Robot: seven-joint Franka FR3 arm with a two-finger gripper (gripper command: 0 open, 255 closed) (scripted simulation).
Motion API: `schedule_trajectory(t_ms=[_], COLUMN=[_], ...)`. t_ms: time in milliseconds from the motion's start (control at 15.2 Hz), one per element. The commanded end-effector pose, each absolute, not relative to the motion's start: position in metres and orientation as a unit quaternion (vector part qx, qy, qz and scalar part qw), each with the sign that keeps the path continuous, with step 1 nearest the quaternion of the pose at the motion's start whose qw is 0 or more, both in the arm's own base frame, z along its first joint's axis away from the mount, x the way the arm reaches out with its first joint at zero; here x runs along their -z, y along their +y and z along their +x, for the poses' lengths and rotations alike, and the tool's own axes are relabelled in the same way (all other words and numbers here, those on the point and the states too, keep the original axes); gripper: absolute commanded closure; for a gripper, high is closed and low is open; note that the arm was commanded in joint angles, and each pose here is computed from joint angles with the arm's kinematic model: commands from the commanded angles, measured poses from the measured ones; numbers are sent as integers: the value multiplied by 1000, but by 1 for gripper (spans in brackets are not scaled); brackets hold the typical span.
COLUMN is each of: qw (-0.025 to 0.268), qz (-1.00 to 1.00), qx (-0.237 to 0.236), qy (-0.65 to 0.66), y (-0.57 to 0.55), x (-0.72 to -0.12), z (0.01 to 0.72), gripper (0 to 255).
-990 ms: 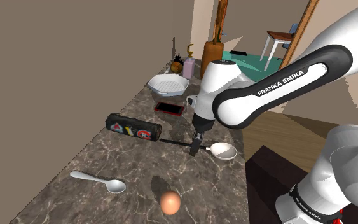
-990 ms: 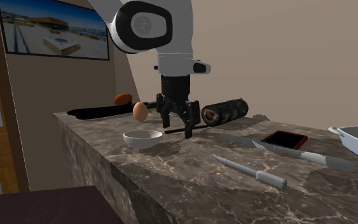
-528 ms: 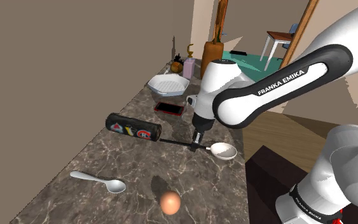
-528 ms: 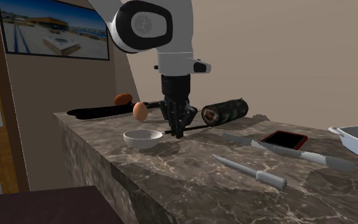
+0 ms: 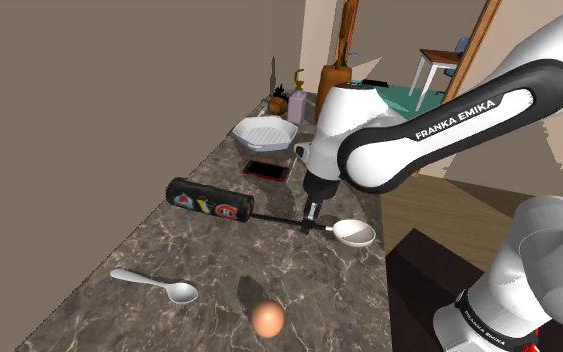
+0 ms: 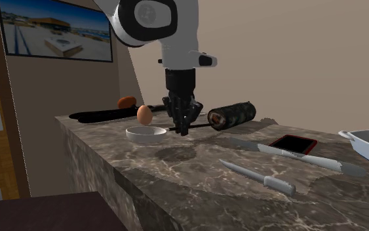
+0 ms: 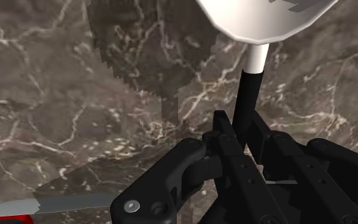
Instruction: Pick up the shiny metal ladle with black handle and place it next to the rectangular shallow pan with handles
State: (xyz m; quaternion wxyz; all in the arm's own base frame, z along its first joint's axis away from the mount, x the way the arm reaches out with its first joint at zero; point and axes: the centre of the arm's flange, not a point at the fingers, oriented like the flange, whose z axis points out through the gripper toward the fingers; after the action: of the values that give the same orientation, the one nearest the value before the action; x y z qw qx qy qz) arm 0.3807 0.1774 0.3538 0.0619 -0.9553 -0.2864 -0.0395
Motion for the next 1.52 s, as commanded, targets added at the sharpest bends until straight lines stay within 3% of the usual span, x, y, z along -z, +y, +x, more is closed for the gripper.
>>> schedule_trajectory(t_ms=[0,1056,1452], qw=[62,62,62], qz=[-955,-955,-955], qx=[39,39,39], qy=[-286,-286,-286], y=[176,176,108], x=[-365,-446,-446], z=[382,382,421], gripper=[255,255,255])
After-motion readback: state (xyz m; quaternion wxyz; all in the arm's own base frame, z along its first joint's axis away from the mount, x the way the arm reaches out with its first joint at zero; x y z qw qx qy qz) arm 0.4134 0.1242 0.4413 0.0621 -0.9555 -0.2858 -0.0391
